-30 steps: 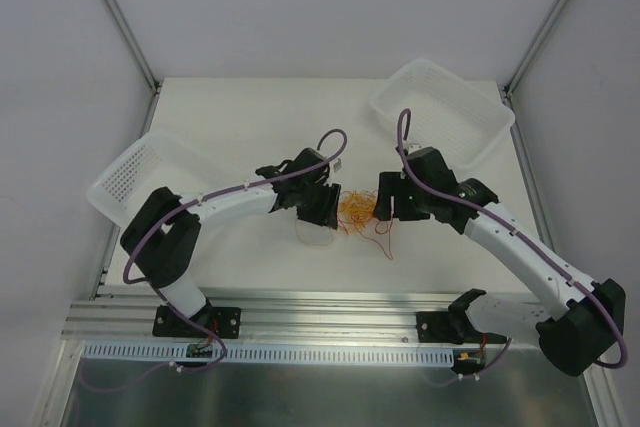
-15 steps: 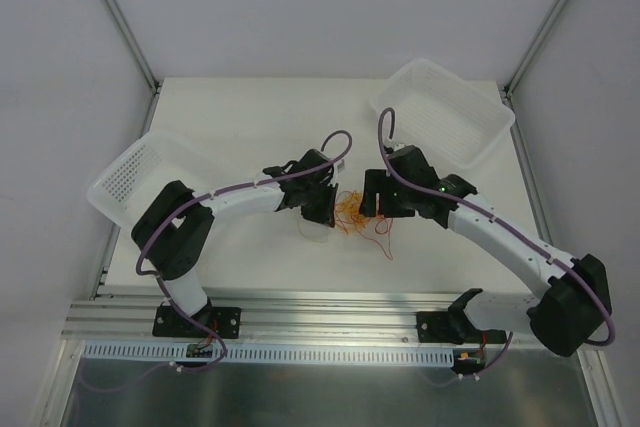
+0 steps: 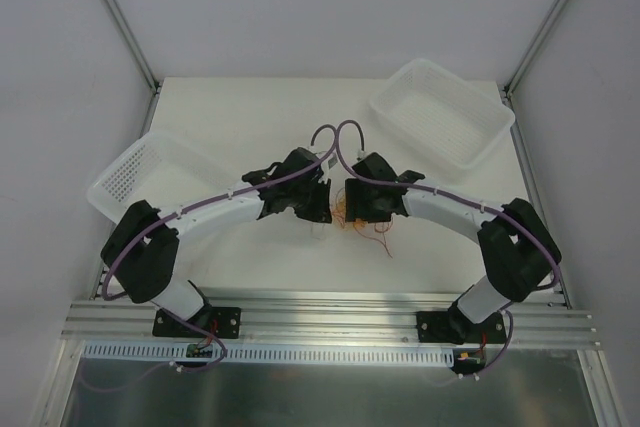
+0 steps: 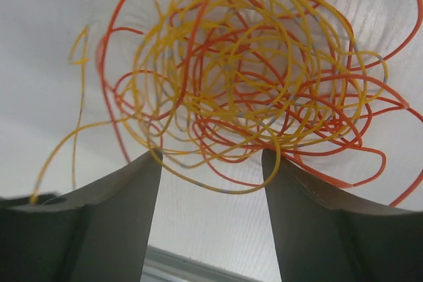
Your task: Untangle the cables
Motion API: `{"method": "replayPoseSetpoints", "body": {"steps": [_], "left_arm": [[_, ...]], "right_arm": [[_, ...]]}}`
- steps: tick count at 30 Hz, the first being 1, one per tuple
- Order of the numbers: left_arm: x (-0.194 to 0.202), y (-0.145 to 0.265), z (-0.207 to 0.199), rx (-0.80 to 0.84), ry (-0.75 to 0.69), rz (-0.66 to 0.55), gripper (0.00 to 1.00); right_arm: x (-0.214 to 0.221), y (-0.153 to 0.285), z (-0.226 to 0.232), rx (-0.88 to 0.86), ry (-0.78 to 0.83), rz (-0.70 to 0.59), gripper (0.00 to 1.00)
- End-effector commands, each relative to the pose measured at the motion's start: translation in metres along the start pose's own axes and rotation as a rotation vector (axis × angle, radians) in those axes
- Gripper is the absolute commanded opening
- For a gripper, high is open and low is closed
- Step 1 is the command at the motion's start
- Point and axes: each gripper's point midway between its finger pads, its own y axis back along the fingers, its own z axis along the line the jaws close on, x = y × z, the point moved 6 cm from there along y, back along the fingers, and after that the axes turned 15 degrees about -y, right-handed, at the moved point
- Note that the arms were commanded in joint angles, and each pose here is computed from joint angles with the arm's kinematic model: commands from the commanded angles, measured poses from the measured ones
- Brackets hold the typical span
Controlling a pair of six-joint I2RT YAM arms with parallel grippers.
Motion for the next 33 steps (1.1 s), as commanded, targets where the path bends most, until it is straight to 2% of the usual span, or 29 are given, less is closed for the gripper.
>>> {"method": "replayPoseSetpoints", "body": {"steps": [1,4,5,7,8,10,15,21,25,33], "left_arm": [[-0.012,0.021,-0.005,-0.02,-0.02,-0.103,0.0],[-0.014,0.036,-0.004,-0.039,-0.03,-0.152,0.0],[-0.015,0.044,-0.003,-0.041,-0.027,-0.177,0.0],[-0.015,0.052,-0.001,-0.049,-0.02,-0.202,0.0],[-0.016,0.061,0.004,-0.055,-0.002,-0.229,0.0],[-0.018,0.072,0.009,-0.062,0.016,-0.258,0.0],[-0.02,0.113,0.034,-0.125,0.079,-0.352,0.0],[-0.037,0.17,0.048,-0.217,0.054,-0.478,0.0],[-0.056,0.214,0.042,-0.251,0.018,-0.565,0.0],[-0.09,0.293,0.026,-0.34,-0.066,-0.725,0.0]], "right_arm": [[-0.01,-0.013,0.004,0.023,-0.028,-0.065,0.63],[-0.011,-0.02,-0.011,0.084,-0.034,-0.093,0.45],[-0.013,-0.021,-0.017,0.101,-0.043,-0.099,0.34],[-0.016,-0.023,-0.033,0.15,-0.06,-0.114,0.2],[-0.016,-0.021,-0.038,0.159,-0.063,-0.12,0.07],[-0.018,-0.021,-0.058,0.196,-0.098,-0.116,0.01],[-0.027,0.003,-0.088,0.203,-0.172,-0.15,0.01],[-0.042,0.031,-0.12,0.23,-0.253,-0.188,0.01],[-0.05,0.042,-0.132,0.194,-0.331,-0.186,0.0],[-0.052,0.046,-0.144,0.216,-0.378,-0.169,0.01]]}}
